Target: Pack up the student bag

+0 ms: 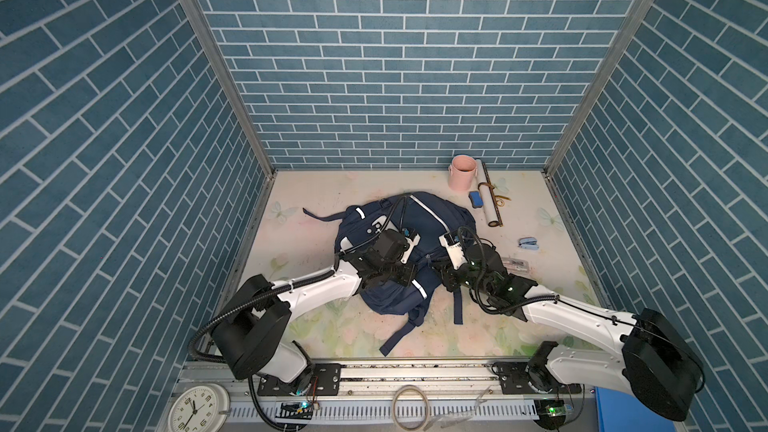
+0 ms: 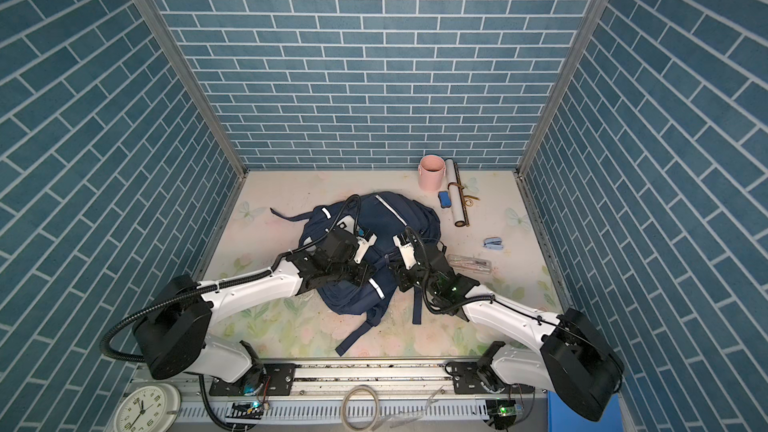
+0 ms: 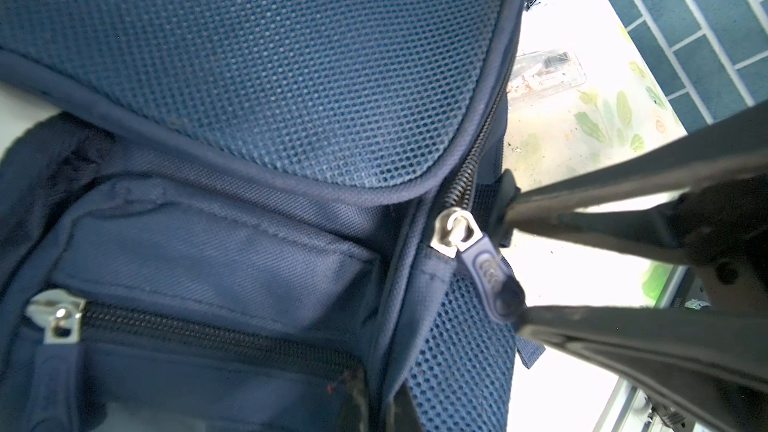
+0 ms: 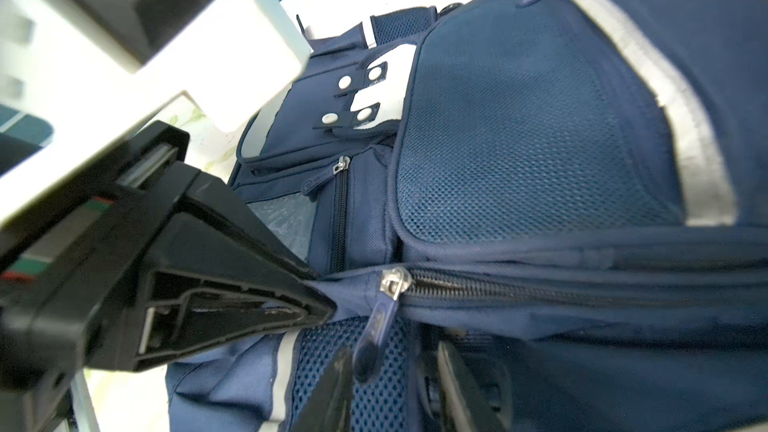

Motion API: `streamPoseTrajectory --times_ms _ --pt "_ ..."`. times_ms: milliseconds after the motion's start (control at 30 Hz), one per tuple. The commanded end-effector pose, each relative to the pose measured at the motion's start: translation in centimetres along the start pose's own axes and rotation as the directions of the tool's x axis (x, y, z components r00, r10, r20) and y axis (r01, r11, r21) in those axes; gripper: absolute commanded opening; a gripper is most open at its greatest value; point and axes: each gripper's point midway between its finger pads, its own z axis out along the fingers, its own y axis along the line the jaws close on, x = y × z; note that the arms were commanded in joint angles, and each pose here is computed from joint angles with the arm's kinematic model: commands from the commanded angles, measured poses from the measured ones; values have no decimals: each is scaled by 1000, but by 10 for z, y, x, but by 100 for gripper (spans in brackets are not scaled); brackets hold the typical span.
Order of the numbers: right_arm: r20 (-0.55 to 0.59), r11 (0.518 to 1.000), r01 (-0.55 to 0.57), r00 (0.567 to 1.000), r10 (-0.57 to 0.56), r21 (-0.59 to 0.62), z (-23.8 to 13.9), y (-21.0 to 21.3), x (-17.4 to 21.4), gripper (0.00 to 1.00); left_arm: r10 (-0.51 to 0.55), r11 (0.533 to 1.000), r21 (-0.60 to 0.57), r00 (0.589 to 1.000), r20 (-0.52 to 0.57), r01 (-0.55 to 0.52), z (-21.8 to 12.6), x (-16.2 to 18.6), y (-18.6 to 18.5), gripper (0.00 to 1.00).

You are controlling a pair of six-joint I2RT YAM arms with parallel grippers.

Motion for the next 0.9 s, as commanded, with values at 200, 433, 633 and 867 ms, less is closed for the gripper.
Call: streamPoseTrajectory --times_ms 200,433,633,867 --pt "-41 999 -26 999 25 -33 12 7 -6 29 11 999 31 996 93 -14 -6 -26 -12 0" --pt "-114 998 -48 992 51 33 21 -4 5 19 11 1000 26 995 100 -14 -10 -27 -12 0" --pt "-113 998 -43 992 48 48 15 -7 7 7 20 1000 15 996 91 -22 -10 -24 -10 0" --pt "-109 987 3 994 14 159 3 -29 5 1 41 999 -21 996 75 -40 -14 -19 -4 0"
